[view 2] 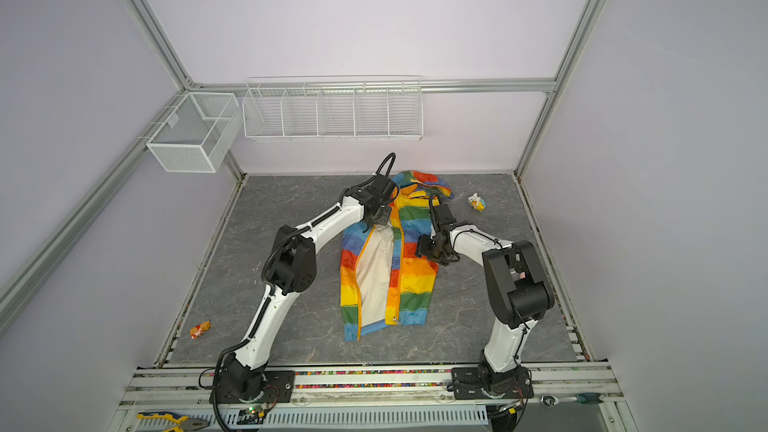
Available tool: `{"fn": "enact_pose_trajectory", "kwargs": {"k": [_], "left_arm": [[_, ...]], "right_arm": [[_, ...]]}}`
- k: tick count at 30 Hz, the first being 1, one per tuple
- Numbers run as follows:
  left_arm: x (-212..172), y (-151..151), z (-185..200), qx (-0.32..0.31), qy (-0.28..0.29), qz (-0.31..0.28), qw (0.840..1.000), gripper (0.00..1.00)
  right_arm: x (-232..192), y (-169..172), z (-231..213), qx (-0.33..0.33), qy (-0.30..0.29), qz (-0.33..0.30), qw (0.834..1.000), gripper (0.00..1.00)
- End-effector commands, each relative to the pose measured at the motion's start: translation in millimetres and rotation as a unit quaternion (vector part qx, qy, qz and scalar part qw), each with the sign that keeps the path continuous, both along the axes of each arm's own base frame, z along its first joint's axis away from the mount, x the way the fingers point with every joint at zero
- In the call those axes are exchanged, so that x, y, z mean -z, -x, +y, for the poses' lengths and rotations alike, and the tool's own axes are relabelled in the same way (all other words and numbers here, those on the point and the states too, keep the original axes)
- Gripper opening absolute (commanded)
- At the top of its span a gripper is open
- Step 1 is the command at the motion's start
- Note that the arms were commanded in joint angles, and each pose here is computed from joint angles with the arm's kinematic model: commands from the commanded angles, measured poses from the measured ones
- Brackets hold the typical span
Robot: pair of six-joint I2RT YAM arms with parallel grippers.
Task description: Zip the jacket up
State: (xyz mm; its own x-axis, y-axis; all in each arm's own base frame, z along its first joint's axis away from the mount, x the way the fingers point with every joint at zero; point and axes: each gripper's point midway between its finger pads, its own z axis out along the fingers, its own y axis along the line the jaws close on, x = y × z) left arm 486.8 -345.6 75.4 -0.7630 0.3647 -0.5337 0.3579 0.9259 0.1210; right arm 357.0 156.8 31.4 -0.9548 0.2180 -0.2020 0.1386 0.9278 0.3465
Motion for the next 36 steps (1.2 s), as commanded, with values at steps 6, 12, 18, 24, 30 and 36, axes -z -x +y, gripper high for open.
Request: {"fn": "enact_pose_trajectory", "kwargs": {"k": [6,12,18,24,30,36], "left_arm": [[-110,-6,-14,-0.010,0.138,-0.064,0.988,0.00],[-131,-20,-31,-0.016,0.227,-0.059,0.972,0.00],[-109,-40,-40,-0.036,0.283,-0.026,0.958,0.00],[-82,-61,-40,-0.066,0.343,0.006,0.937,0.00],[-57,-68,-36,-0.079,0.329,0.014,0.941,0.02],[-68,-61,-28,-0.072,0.317,0.004,0.946,0.45]], "right_arm": [[9,15,-5,-0.003,0.008,0.037,0.999,0.68],[8,16,-5,-0.004,0.007,0.035,0.999,0.68],[9,17,-6,-0.005,0.010,0.037,0.999,0.68],[6,16,-6,-0.005,0.012,0.035,0.999,0.68],[-20,13,-6,-0.008,0.007,0.010,1.000,0.68],[-55,23,6,-0.026,0.004,-0.024,0.999,0.68]]}}
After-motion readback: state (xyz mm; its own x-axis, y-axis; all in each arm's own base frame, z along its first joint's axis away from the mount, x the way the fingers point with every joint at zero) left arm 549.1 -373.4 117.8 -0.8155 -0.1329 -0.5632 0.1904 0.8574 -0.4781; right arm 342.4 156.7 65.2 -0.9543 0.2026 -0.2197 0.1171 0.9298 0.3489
